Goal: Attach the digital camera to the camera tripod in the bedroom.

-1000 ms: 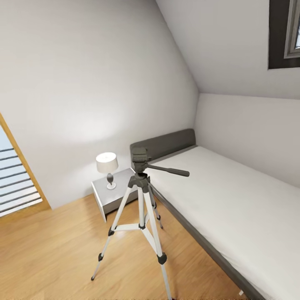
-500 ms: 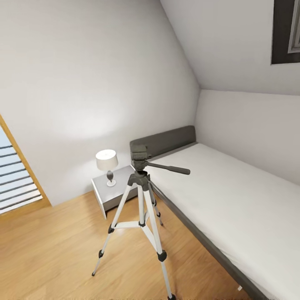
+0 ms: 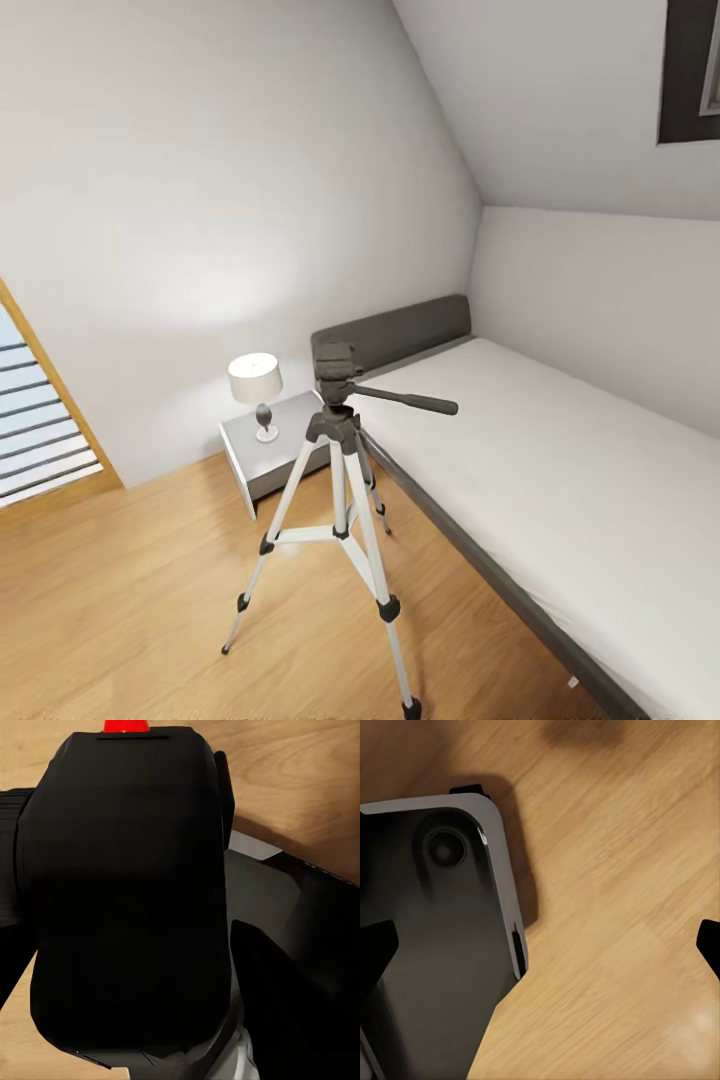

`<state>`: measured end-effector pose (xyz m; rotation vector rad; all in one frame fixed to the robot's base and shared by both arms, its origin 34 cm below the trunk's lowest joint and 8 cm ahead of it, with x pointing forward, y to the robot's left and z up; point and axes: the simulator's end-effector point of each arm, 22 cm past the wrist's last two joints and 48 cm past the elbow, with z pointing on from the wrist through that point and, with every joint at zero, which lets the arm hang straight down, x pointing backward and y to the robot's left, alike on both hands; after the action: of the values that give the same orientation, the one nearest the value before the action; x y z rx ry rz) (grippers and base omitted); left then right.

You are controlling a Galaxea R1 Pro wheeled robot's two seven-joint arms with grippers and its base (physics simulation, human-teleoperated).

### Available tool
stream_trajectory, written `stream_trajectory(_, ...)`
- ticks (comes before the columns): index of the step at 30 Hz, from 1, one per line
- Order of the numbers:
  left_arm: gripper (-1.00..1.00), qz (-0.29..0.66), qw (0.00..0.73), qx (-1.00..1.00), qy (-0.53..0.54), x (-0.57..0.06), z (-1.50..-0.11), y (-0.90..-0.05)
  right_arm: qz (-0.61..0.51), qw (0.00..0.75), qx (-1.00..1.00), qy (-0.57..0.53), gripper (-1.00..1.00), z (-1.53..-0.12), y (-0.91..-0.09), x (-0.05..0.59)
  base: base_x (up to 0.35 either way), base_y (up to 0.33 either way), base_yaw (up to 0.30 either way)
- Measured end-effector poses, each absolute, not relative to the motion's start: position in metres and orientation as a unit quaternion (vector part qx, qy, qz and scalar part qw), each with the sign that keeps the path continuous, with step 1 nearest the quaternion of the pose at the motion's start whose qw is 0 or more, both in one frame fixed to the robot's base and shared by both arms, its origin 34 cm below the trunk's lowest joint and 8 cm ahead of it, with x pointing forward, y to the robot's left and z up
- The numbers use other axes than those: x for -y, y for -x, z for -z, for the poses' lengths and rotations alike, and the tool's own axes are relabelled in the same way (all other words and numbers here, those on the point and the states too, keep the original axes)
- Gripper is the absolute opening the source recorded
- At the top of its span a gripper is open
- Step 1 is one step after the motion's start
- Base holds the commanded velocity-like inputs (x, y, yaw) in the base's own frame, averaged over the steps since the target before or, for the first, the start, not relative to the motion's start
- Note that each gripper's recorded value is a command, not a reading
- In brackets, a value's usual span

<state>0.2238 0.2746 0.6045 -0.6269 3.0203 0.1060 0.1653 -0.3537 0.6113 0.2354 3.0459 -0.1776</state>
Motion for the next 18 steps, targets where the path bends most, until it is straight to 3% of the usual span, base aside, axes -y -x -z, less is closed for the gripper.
stream_trajectory(8,-1.00,-0.035,0.027,-0.978,0.203,-0.2746,-0.6043,-0.2234,0.058,0.041,-0.995,-0.077,1.00,-0.6111,-0.1651,0.3529,0.000,0.000,0.013)
stream_trajectory(18,-1.00,-0.034,0.027,-0.978,0.203,-0.2748,-0.6043,-0.2235,0.057,0.040,-0.995,-0.077,1.00,-0.6110,-0.1648,0.3527,0.000,0.000,0.223)
